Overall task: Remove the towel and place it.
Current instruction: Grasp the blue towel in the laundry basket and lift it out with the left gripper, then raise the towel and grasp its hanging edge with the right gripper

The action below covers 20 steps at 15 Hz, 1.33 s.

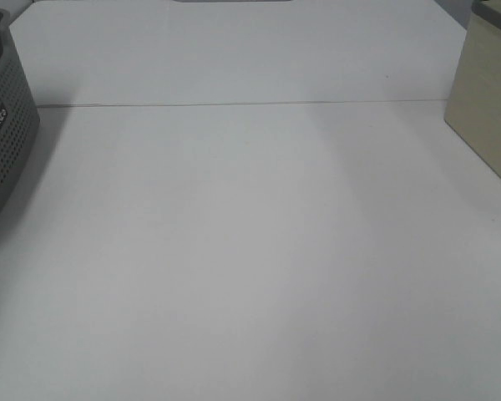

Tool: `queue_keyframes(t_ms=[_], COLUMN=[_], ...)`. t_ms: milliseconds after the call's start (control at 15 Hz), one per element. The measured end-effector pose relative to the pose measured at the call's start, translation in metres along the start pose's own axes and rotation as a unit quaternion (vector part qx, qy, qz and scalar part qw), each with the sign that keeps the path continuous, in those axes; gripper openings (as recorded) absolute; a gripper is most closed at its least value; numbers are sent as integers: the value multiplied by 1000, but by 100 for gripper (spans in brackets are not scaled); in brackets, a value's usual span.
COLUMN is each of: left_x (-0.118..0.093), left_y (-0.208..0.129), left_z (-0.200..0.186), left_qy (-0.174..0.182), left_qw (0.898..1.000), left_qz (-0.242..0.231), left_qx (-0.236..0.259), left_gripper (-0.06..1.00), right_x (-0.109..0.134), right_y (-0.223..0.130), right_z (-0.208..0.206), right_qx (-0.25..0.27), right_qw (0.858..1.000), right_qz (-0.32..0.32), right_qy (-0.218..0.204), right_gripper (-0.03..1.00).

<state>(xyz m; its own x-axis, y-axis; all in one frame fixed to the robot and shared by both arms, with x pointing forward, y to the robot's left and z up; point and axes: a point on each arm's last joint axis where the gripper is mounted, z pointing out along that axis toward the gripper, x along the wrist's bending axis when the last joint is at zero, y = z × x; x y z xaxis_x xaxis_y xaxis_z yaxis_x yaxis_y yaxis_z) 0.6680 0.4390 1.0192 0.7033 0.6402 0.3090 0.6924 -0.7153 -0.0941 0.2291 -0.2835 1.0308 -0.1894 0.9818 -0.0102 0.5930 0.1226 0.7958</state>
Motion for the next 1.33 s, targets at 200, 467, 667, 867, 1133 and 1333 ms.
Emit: queue_keyframes(t_ms=[200,467,667,867,1133,1333], left_x=[9,-3,-19,-55,-83,-111], left_y=[-1,-7,-9,-3,-5,-9], left_z=[-58,-123,-170,-239,-291,-327], left_qy=[40,53,88,152,217,254], left_qw=[993,976,968,946,911,886], left_qz=[-78,-109,-94,-45,-17,18], left_qx=[-79,-179,-215,-282,-349,-388], left_gripper=[0,0,0,0,0,0], right_x=[0,0,0,1,4,9], right_y=[0,0,0,0,9,37], right_z=[0,0,0,0,2,14], right_qx=[0,0,0,-1,-14,-53], right_qw=[1000,1000,1000,1000,1000,995], right_qz=[0,0,0,2,1,-27], right_qy=[0,0,1,5,28,83], right_gripper=[76,76,76,76,76,76])
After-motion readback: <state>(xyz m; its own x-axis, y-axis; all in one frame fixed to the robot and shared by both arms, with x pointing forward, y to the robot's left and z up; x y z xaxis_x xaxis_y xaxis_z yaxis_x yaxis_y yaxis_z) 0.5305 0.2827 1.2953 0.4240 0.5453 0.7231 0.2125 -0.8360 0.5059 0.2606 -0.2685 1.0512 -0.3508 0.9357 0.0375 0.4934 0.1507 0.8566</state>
